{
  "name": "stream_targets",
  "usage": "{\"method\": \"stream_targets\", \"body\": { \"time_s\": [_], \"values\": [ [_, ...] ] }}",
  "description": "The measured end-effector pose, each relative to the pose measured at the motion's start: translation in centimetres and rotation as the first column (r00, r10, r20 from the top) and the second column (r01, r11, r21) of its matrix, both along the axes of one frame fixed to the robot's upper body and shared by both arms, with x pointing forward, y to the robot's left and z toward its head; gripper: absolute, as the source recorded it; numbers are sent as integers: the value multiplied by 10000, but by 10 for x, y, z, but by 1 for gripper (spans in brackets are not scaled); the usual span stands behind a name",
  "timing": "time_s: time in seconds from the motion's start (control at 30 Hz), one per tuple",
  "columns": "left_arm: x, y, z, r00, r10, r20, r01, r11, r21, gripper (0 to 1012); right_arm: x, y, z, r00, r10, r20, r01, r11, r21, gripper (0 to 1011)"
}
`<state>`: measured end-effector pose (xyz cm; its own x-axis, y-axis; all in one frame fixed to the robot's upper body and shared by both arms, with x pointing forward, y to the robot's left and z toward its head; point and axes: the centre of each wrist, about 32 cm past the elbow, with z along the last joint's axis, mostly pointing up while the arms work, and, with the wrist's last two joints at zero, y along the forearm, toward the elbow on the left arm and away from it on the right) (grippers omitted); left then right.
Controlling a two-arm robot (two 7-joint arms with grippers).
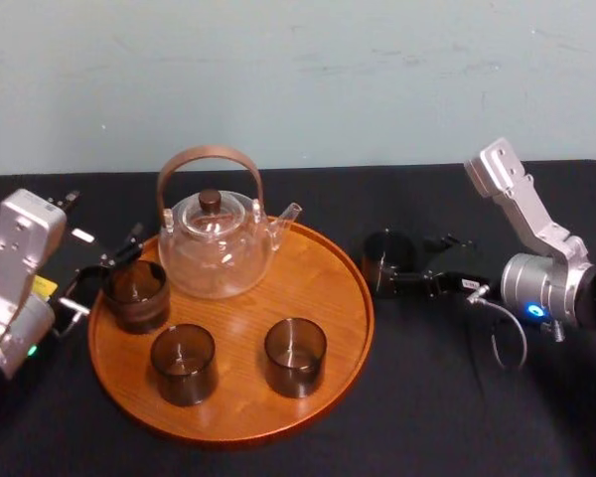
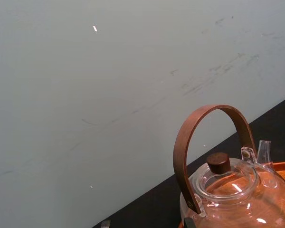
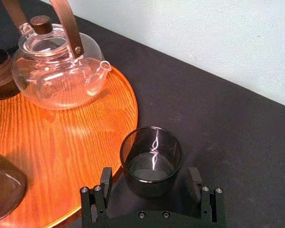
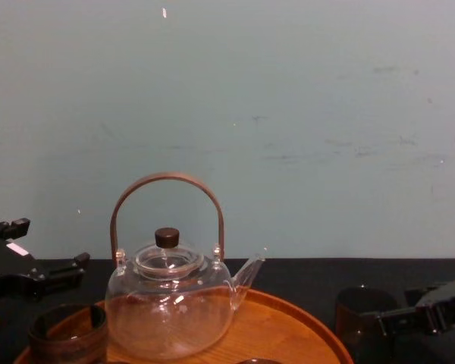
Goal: Pick up the glass from the table and place it on the tray.
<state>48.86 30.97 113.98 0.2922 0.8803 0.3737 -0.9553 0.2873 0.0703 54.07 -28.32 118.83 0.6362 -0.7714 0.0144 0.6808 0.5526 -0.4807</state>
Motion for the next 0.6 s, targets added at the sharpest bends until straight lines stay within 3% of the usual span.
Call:
{"method": "stream_targets", "body": {
  "time_s": [0.6],
  "values": [
    [0, 0, 0, 10000, 0, 0, 0, 10000, 0, 1001, 16, 8, -6, 9998, -197, -32, 196, 9997, -156, 1003]
  ]
}}
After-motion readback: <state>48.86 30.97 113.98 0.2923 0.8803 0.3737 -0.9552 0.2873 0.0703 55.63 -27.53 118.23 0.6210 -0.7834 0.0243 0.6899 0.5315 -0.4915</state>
